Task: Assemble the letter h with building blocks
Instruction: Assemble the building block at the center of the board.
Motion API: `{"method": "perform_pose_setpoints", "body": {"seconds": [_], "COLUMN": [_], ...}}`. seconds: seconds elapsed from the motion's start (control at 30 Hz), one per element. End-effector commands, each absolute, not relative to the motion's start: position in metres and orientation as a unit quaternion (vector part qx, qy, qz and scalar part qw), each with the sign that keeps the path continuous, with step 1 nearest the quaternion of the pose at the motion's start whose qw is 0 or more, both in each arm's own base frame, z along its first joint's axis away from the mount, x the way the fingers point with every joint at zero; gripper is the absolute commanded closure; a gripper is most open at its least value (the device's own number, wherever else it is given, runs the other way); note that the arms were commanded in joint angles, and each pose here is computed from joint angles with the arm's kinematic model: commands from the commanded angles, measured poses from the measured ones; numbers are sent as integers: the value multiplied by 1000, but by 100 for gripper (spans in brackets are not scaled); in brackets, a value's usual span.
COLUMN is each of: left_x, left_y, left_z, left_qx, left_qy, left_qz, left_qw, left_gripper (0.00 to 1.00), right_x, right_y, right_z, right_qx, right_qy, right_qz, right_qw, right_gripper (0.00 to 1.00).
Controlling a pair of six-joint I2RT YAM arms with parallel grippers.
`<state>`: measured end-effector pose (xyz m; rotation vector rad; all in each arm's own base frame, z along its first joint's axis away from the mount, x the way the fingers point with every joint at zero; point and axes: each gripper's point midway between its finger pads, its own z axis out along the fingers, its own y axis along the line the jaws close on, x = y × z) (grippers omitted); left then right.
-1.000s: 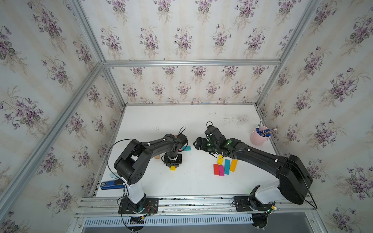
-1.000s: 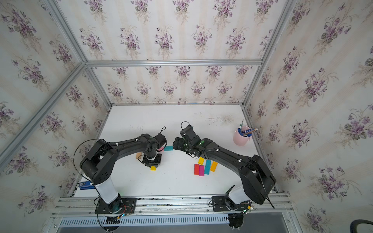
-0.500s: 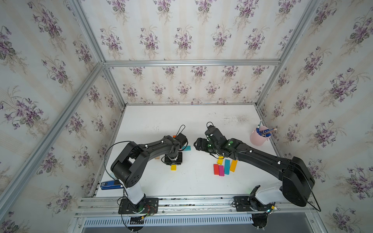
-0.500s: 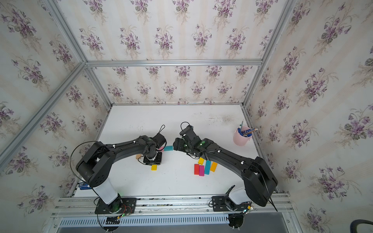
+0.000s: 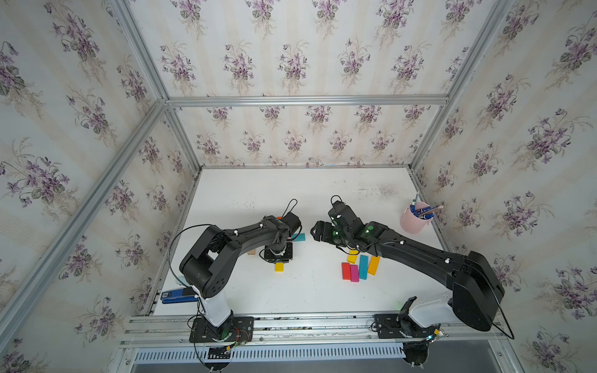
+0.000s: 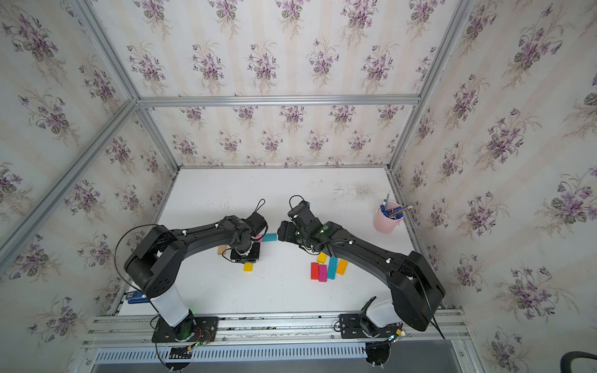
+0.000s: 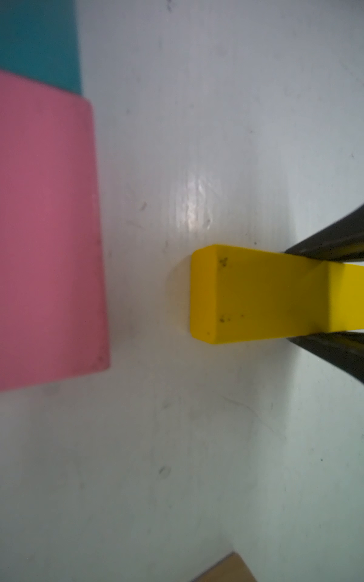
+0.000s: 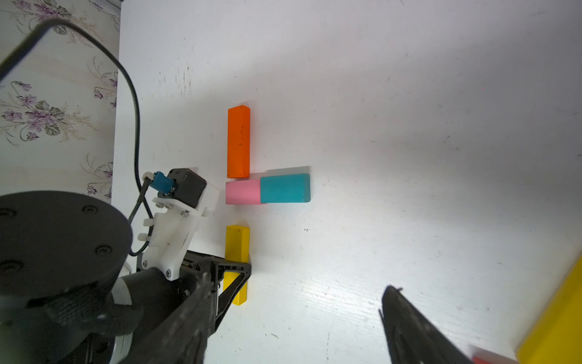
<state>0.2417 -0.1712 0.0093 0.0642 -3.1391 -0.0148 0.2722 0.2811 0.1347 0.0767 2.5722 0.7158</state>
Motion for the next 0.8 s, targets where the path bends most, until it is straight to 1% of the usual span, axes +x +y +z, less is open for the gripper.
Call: {"method": "perform_pose_setpoints", "body": {"seconds": [0.0, 0.4, 0.43, 0.5, 0.53, 0.63, 0.7, 0.77], "left_x": [267, 273, 273, 272, 272, 272, 270, 269], "left_y": [-174, -176, -176, -175, -175, -175, -173, -171], "left_z": [3, 5, 5, 7, 9, 21, 30, 43], "left_qx": [16, 19, 19, 19, 19, 21, 23, 25], "left_qy": [-999, -998, -999, -998, -998, -997, -997, -996], "left_qz": [-12, -15, -14, -12, -9, 1, 4, 9], "left_qw": [-48, -49, -49, -52, -55, -70, -79, -88], "left_gripper": [78, 77, 72, 54, 49, 38, 33, 31], "right_x": [273, 272, 271, 271, 271, 269, 269, 267], "right_y": [278, 278, 278, 278, 278, 278, 280, 281], "right_z": [134, 131, 131, 131, 131, 131, 133, 133], "right_qx": [31, 31, 31, 30, 31, 29, 30, 32], "right_qy": [937, 938, 938, 938, 938, 939, 939, 940], "right_qz": [254, 254, 253, 253, 251, 244, 242, 238], "right_qw": [236, 234, 234, 235, 235, 239, 242, 244], "right_gripper": [15, 15, 15, 15, 15, 15, 15, 15]}}
